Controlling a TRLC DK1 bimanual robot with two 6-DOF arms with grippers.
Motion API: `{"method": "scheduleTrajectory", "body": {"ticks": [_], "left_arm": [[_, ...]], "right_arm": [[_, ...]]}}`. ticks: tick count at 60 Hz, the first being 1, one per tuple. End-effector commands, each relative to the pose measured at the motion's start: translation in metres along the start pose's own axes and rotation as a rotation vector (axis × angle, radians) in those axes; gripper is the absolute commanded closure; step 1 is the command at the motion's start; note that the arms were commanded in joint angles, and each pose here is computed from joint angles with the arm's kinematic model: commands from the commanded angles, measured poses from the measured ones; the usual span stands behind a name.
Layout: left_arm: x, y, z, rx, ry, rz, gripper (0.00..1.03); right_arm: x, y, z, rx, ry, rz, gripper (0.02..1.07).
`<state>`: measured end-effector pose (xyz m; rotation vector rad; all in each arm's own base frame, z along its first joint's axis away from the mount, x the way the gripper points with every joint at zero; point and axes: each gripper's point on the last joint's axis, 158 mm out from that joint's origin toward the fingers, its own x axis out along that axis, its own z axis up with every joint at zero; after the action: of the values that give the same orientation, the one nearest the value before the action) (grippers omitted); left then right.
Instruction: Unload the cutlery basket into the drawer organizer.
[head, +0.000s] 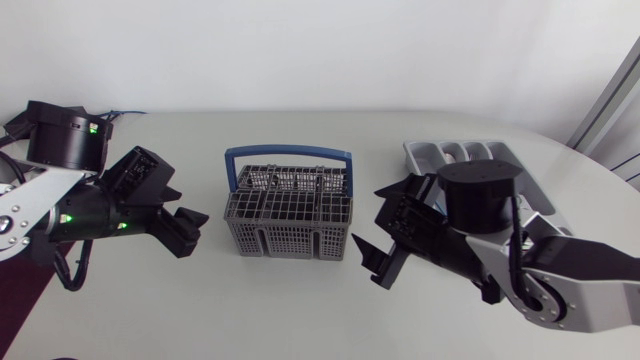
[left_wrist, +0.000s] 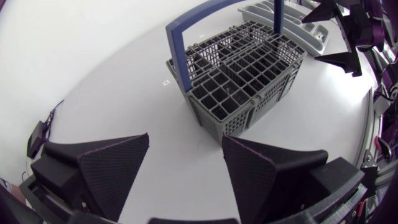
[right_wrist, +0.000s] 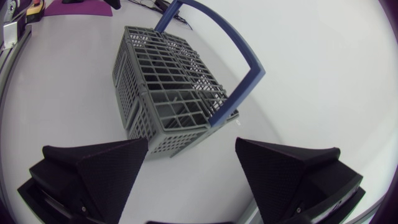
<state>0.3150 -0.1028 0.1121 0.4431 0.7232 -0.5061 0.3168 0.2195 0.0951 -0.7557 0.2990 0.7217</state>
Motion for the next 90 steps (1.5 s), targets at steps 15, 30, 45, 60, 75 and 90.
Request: {"method": "scheduleTrajectory", "body": {"ticks": [15,30,45,60,75,90], "left_arm": [[0.01,-0.001,-0.009,-0.02,0.015,-0.002,0.04],[0.012,-0.002,-0.006,-0.013,0.009,-0.006,0.04],[0.014,-0.002,-0.008,-0.012,0.011,-0.004,0.04],[0.023,0.004,-0.012,-0.017,0.014,0.007,0.04],[0.039,0.011,-0.015,-0.022,0.026,0.014,0.04],[0.052,0.012,-0.01,-0.022,0.03,0.006,0.04]], "right_arm": [[0.041,-0.005,-0.002,0.016,0.056,-0.019,0.06],[0.047,-0.021,-0.006,0.012,0.062,-0.054,0.06],[0.032,-0.007,-0.009,0.003,0.072,-0.024,0.06],[0.007,-0.022,-0.024,0.011,0.095,-0.066,0.06],[0.027,-0.038,-0.032,0.034,0.122,-0.09,0.06],[0.048,-0.031,-0.019,0.027,0.115,-0.073,0.06]]}}
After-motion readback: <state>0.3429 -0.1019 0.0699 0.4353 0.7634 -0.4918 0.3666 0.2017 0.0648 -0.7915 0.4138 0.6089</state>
